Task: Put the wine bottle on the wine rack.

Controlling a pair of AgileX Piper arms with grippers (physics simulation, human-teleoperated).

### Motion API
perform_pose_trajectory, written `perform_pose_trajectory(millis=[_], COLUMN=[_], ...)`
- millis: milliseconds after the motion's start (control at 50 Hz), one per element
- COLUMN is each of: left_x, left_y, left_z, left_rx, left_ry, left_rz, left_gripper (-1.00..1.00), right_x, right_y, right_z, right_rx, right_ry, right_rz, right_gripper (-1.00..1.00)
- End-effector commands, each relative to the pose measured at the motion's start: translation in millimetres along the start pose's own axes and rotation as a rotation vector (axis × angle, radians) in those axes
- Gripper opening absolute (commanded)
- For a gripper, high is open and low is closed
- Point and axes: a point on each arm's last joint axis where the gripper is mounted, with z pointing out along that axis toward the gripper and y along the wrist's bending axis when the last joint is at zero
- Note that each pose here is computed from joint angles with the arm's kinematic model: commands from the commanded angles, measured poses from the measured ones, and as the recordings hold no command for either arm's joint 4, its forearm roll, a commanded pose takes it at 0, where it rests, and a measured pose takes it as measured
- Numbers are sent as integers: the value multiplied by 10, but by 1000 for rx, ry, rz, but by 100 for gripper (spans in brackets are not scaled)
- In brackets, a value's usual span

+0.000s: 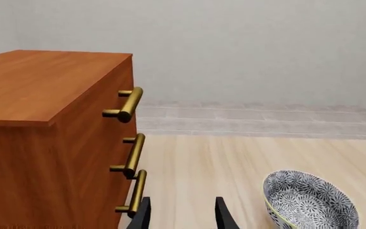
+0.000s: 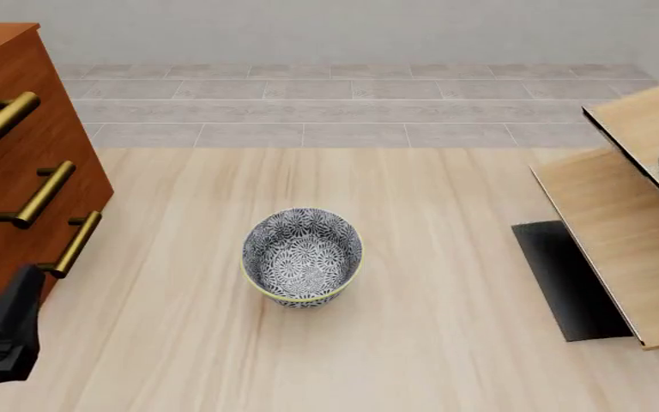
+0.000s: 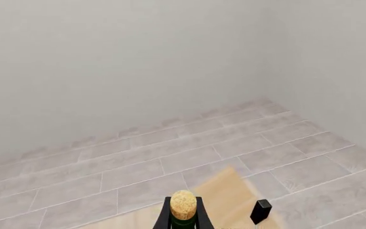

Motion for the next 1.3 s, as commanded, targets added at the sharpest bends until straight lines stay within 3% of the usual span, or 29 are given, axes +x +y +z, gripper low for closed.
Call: perform_pose_trajectory(millis=[20,380,980,1300], left_x=[4,9,-1,2], left_y=[2,-5,-2,-2], left_z=[-12,-15,-1,-9], left_rx=[-2,8,4,3], left_ry=[2,6,-1,1], left_rz=[0,-4,2,2], left_gripper=[100,100,100,100], right_x=[11,95,338,348], right_y=[-48,-102,-186,-221], right_z=[73,149,305,364], right_rx=[33,62,97,113], right_ry=[2,7,47,49], right_rz=[63,128,123,109], right_gripper=[-100,-100,-100,-100])
